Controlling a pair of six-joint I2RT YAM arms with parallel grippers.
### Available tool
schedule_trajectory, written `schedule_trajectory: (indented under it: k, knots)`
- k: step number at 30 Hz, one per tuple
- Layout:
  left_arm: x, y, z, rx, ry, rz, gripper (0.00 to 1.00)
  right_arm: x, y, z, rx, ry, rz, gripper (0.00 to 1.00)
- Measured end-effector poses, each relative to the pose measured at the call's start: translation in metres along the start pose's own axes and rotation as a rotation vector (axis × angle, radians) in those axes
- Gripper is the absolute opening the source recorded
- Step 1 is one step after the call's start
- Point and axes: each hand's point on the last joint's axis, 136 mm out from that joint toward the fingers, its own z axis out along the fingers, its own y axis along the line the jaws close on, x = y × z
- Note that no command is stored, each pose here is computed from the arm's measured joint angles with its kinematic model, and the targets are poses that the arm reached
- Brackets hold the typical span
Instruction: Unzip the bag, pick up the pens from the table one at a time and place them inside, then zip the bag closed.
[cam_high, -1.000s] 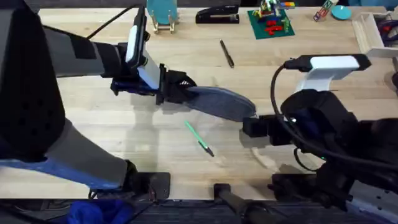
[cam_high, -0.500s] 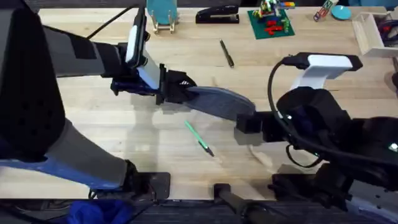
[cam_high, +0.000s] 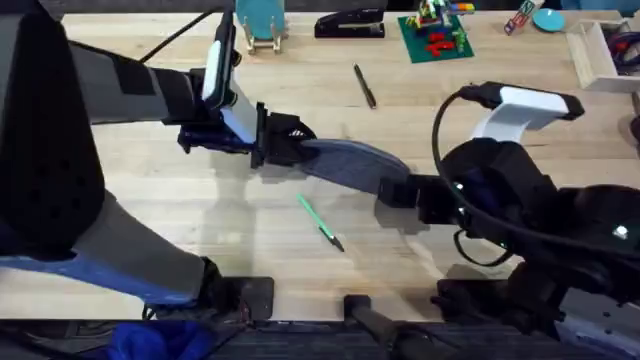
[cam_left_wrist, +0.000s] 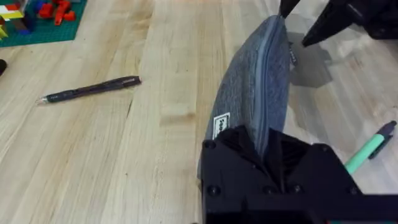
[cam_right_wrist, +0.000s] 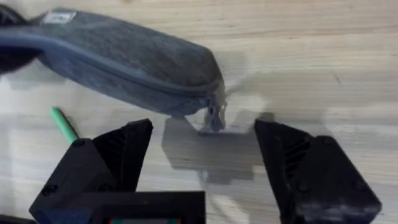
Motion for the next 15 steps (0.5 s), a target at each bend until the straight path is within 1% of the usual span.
schedule_trajectory:
  k: [13, 15]
  knots:
    - [-0.0001, 0.0000, 0.0000, 0.000, 0.000, 0.000, 0.043, -0.0022, 0.0015, 0.0036, 0.006, -0.008, 0.058, 0.998]
    - [0.0000, 0.0000, 0.0000, 0.000, 0.000, 0.000, 0.043, -0.0022, 0.0016, 0.0036, 0.006, -0.007, 0.084, 0.998]
